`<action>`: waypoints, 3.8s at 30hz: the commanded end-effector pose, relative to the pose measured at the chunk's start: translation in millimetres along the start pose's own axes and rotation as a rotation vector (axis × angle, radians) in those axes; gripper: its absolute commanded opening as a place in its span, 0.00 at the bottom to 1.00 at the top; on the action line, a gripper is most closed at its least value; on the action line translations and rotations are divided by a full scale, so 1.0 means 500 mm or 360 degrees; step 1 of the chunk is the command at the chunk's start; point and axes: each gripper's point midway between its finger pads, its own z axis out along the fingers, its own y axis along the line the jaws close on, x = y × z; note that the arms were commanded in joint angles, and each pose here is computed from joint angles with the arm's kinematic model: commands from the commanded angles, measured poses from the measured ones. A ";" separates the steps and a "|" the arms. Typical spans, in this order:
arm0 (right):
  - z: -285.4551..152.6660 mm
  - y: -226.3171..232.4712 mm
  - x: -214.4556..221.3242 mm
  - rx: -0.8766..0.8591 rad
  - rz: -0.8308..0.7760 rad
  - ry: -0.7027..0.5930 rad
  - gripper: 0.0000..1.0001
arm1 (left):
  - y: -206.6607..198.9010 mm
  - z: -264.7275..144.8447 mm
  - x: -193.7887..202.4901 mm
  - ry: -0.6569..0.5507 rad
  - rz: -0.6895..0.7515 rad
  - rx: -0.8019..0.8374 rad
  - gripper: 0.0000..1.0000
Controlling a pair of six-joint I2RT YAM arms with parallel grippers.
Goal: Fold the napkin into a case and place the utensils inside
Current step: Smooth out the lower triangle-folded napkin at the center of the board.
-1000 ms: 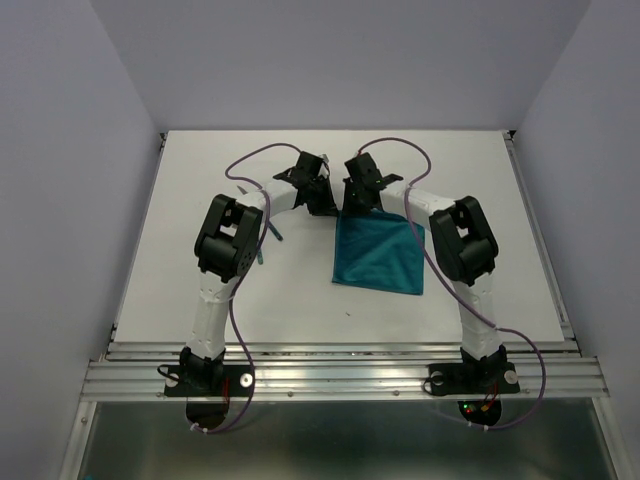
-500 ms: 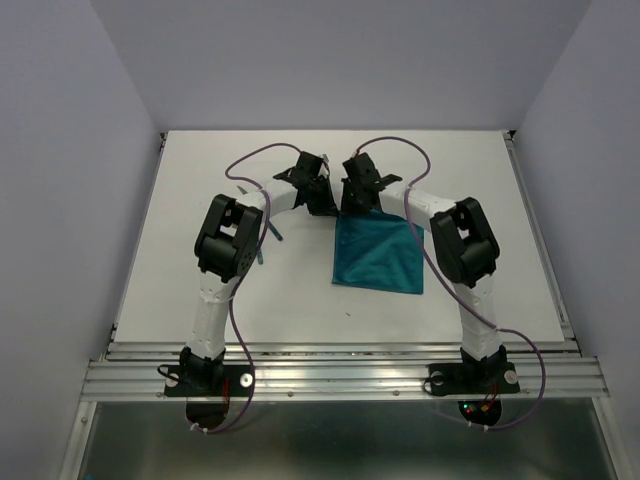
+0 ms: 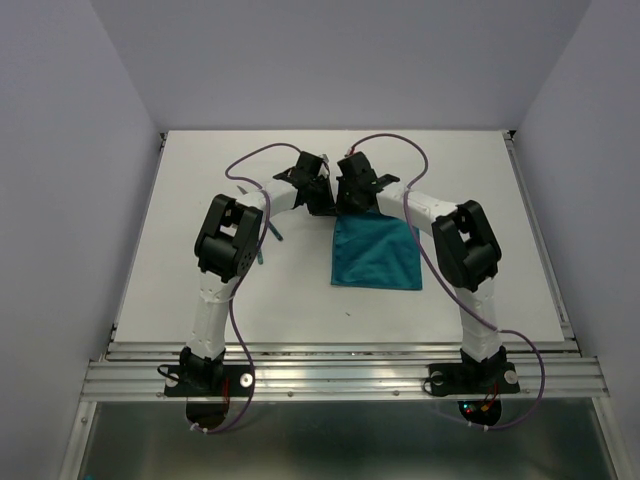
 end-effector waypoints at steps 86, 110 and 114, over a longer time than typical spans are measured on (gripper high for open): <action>-0.107 -0.422 -0.089 0.0335 0.0361 -0.0217 0.57 | -0.159 -0.068 -0.041 -0.0131 0.0356 -0.0011 0.25; -0.061 -0.356 0.002 0.0096 0.0324 -0.0095 0.24 | -0.221 -0.066 0.020 -0.0038 0.0440 0.0082 0.25; -0.069 -0.334 0.032 0.0085 0.0388 -0.0061 0.22 | -0.235 -0.054 0.055 0.0024 0.0446 0.0127 0.25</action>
